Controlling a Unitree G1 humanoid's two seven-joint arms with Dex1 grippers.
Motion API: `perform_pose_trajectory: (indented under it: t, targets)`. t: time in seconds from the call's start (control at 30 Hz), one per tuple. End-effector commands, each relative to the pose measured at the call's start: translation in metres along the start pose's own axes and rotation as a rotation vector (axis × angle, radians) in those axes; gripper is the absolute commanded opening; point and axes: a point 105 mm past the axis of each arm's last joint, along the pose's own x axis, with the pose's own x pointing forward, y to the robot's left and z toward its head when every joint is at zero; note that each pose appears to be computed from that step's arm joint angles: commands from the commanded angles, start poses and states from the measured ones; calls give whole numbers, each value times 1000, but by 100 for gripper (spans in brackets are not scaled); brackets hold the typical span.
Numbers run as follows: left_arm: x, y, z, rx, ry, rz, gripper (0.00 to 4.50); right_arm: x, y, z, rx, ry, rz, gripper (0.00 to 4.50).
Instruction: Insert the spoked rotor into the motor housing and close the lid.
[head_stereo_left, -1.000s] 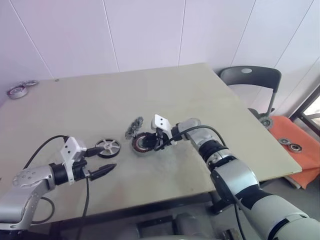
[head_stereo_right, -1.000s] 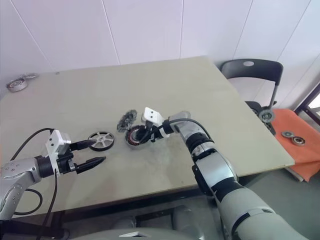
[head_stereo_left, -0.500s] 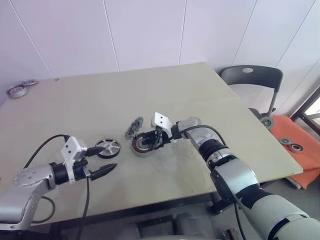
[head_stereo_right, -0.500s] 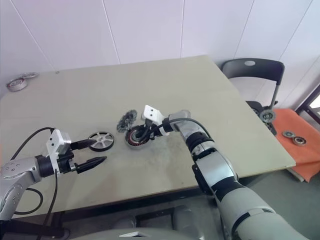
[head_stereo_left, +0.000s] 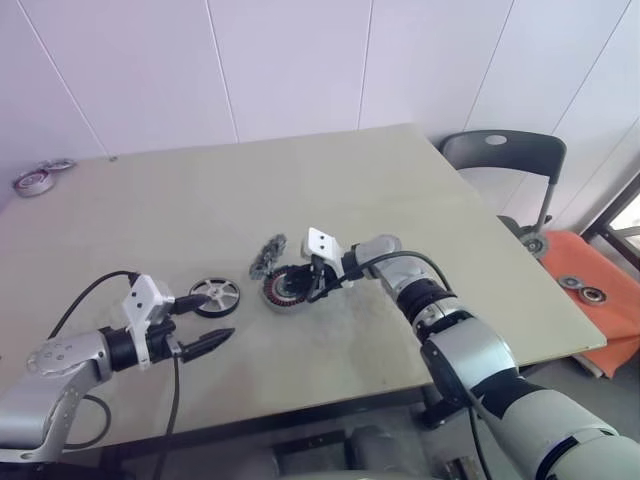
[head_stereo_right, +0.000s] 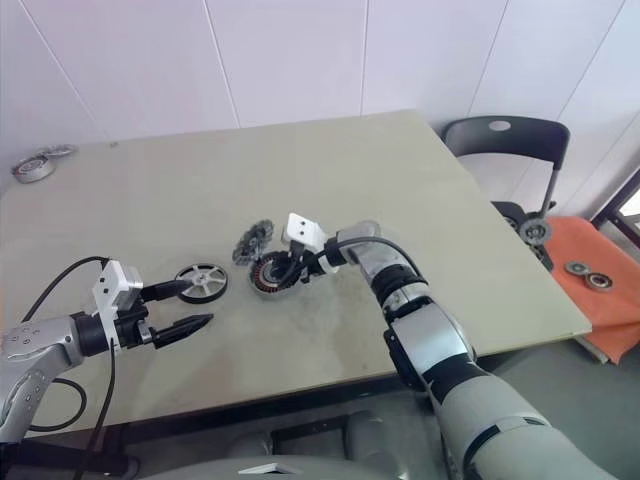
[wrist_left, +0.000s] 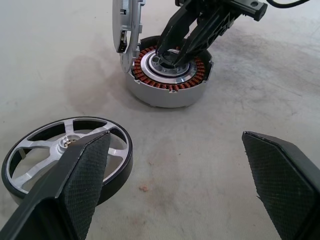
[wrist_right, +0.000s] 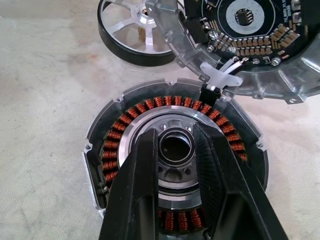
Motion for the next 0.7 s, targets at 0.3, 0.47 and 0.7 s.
perform_pose_trajectory:
  t: [0.3,0.47,0.7]
  targets:
    - [0,-3,10,40,-35,4,450,3,-2,9,-41,-11,-12,65]
    - [0,-4,9,37,-35,5,450,2,-3,6,-36,1,-18,65]
    - [1,-4,10,36,-37,5,450,1,-3,4,-34,7,-19,65]
